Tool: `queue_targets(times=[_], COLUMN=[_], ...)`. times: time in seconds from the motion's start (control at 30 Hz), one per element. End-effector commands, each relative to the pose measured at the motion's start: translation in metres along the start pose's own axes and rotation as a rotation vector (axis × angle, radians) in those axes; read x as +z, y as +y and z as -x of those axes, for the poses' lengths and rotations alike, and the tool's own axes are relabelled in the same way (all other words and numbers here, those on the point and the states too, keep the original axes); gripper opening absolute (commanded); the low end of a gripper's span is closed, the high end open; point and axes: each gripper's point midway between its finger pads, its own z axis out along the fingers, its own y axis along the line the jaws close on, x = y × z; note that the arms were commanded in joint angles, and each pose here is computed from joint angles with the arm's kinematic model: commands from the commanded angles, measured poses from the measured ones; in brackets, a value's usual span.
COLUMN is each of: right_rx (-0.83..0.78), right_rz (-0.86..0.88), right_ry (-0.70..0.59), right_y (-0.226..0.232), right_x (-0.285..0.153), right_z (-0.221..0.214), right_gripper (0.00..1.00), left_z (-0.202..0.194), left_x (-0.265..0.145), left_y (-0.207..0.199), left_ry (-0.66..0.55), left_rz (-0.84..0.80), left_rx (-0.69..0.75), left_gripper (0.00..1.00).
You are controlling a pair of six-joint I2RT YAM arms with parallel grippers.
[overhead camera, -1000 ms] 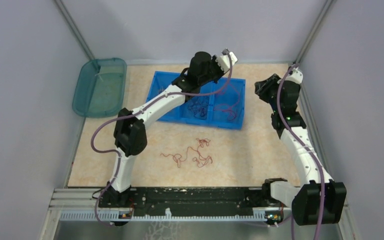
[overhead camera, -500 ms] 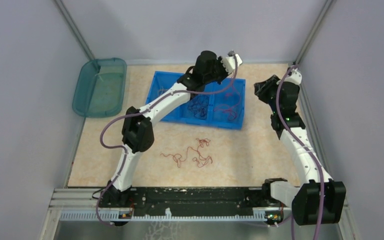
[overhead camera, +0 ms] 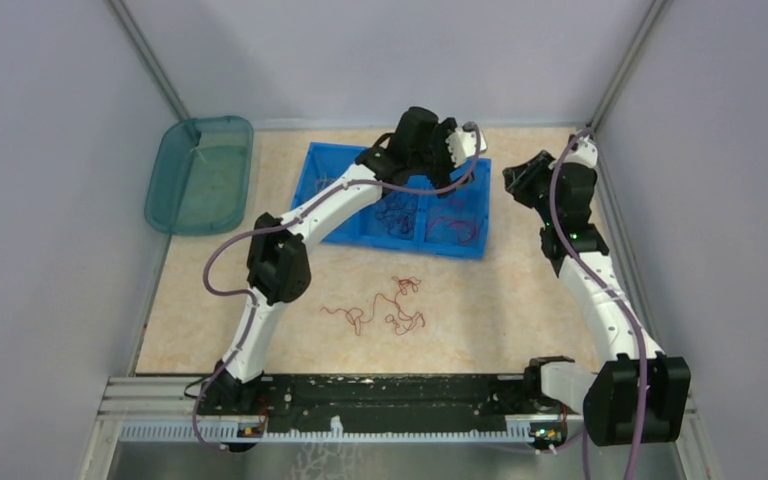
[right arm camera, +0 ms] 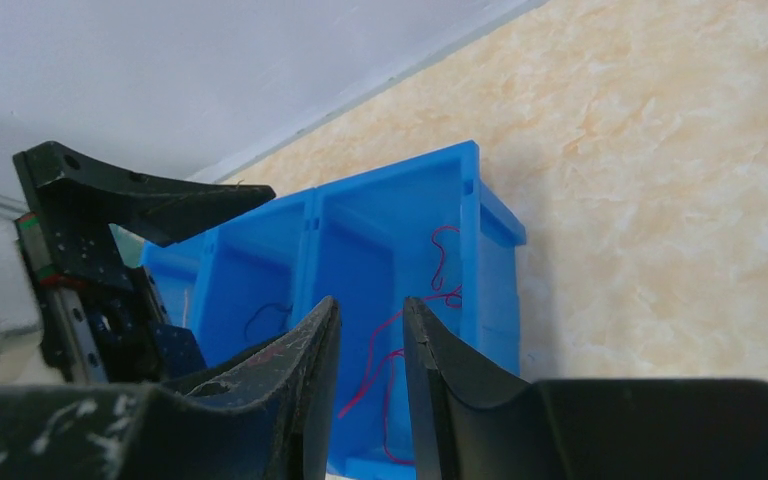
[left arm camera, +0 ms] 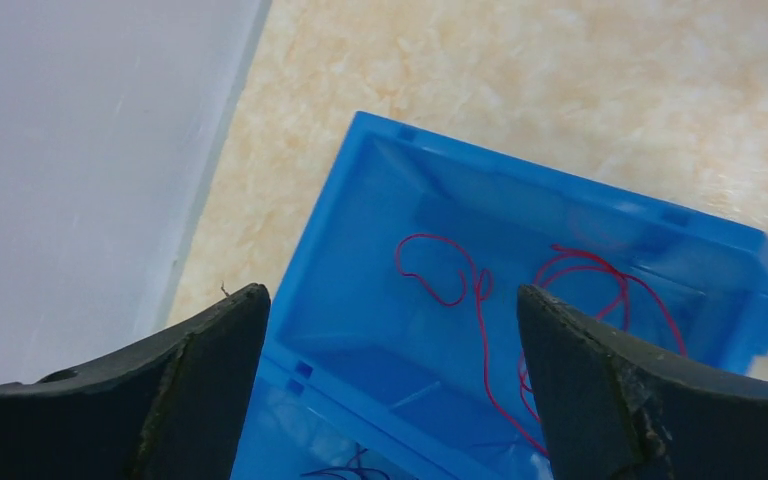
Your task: Untangle the cables
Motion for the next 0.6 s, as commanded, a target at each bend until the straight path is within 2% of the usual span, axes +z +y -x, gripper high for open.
queue_targets(times=[0.0,0.17,0.3,0.47,0.57], right_rx=[-0.005,-0.059,-0.122,-0.241,-0.296], right_rz=[0.071,0.113,0.187,0.317,0.387], right_ry=[-0.001,0.066,0.164,0.307,0.413], right_y=[0.013,0.029,0.053,0.085,0.095], right_x=[0.004,0.006,-0.002,-0.03,-0.047], right_z=[0.004,-0.021,-0.06,-0.132,-0.177], right_gripper=[0.31,0.3,0.33,0.41,0.43], left_z=[0.038,0.05,0.024,-0.023,-0.054], left_x=[-0.041,-0.091,-0.144,-0.215,-0.252], left_y=[-0.005,0.019,0.021,-0.012,-0.063], left_ry=[-0.07,-0.09,-0.041,0.033,0.083], left_rz=[-0.121,-0.135,-0.19,-0.272,-0.369], left_rx=[0.029,-0.044,-0.109,-0.13,-0.084], left_gripper=[0.99,0.99,0.99,0.99,0.98])
